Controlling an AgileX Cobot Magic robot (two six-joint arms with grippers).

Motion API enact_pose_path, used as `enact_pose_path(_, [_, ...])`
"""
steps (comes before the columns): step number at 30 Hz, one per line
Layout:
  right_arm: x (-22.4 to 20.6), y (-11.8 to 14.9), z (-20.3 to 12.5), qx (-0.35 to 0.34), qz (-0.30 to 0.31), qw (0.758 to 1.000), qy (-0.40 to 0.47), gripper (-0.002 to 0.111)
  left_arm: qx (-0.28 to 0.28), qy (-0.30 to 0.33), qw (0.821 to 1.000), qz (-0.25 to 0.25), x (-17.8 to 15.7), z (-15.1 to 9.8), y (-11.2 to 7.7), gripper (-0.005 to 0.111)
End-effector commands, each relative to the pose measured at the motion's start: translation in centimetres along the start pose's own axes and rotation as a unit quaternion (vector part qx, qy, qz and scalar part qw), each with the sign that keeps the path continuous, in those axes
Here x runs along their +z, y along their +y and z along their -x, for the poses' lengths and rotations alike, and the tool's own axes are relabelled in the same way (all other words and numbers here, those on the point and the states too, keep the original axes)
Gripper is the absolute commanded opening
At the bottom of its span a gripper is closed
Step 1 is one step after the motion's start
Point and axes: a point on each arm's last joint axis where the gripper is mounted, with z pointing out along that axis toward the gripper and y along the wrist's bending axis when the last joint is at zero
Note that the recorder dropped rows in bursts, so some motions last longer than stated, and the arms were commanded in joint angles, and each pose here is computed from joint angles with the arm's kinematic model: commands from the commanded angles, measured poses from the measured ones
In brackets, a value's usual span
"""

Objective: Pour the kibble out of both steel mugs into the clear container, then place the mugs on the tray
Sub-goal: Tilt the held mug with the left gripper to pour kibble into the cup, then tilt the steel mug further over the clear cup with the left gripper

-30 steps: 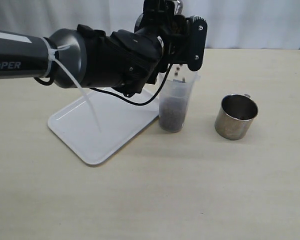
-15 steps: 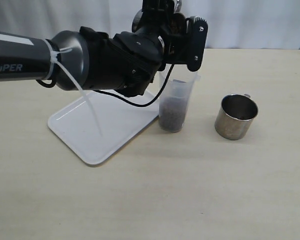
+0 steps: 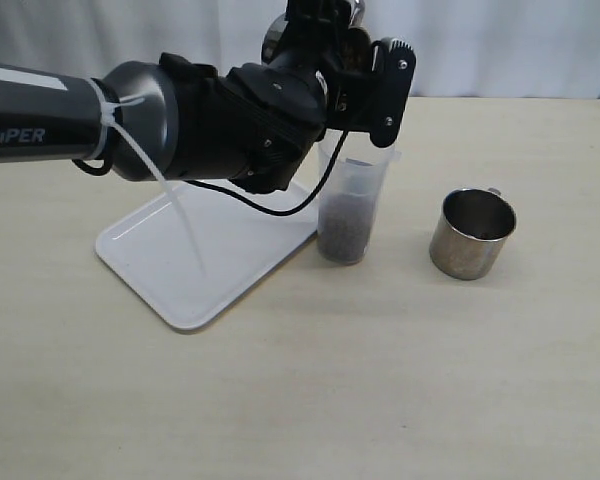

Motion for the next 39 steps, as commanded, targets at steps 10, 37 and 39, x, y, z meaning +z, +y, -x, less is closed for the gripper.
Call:
enact_pose_path(10, [0.01,0.02,-0.14,-0.003,0.002,1.000,0.001,0.005,0.058,-0.025,0.998,0.008,-0.34,0.69,0.56,0.000])
enact_pose_path(37, [0.01,0.02,-0.14,-0.003,0.002,1.000,0.001,0.005,0.097,-0.027,0.995,0.009,-0.31,0.76,0.54,0.000])
enact_pose_path(39, [0.01,0.02,-0.14,-0.003,0.002,1.000,0.001,0.005,0.097,-0.025,0.995,0.009,-0.31,0.72,0.56,0.000])
